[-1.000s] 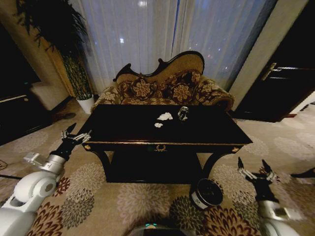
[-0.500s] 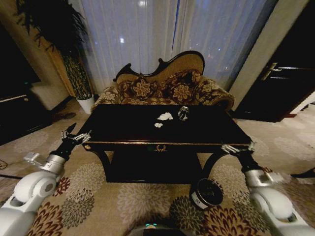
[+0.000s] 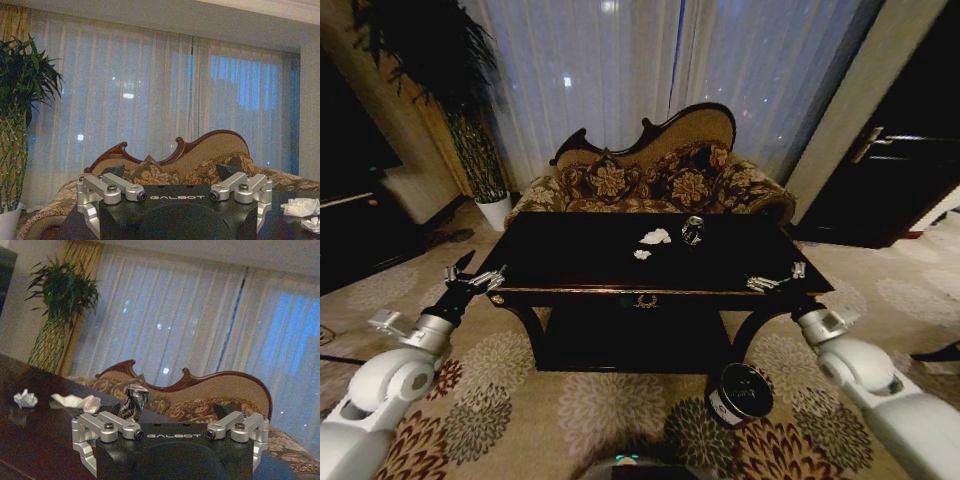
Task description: Move to the front of the table and place the trash on the table into the trash bin.
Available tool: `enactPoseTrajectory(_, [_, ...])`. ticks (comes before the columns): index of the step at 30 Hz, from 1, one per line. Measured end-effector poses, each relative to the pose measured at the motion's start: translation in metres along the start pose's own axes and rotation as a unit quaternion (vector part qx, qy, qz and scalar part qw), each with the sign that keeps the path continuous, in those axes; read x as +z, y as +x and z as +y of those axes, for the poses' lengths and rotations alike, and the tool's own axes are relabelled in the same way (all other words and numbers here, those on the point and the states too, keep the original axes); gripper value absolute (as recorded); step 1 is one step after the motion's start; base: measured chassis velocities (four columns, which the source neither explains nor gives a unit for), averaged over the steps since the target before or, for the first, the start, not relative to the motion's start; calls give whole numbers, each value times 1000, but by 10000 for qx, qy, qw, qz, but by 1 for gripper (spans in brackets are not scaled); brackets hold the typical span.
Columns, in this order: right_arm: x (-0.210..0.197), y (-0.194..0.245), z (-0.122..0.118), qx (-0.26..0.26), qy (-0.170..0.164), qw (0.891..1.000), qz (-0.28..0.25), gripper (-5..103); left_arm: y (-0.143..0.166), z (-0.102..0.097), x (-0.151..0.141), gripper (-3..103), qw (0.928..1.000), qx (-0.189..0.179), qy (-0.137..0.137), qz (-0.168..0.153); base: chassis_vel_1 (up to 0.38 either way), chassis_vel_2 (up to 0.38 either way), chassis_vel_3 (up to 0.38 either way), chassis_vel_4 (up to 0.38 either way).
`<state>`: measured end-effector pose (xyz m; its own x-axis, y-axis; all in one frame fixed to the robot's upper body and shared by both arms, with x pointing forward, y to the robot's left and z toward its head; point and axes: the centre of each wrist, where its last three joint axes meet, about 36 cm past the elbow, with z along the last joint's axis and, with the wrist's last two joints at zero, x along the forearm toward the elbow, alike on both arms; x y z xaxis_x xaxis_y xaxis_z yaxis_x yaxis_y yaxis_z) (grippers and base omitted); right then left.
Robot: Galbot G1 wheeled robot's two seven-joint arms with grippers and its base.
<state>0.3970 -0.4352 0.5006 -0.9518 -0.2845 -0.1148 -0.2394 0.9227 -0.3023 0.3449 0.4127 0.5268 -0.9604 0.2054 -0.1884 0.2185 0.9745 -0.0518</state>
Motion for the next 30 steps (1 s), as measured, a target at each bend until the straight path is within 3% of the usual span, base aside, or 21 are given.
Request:
enactPoseTrajectory(8, [-5, -42, -13, -335, -139, 9993, 5, 100, 0, 0, 0, 100, 10000, 1, 2, 1, 0, 0, 0, 0])
enactPoseTrajectory(24, [19, -97, 5, -862, -188, 9957, 289, 100, 0, 0, 0, 100, 10000, 3, 2, 0, 0, 0, 0, 0])
enactPoseTrajectory(30, [18, -147, 13, -1072, -265, 9935, 284, 100, 0, 0, 0, 100, 10000, 1, 2, 0, 0, 0, 0, 0])
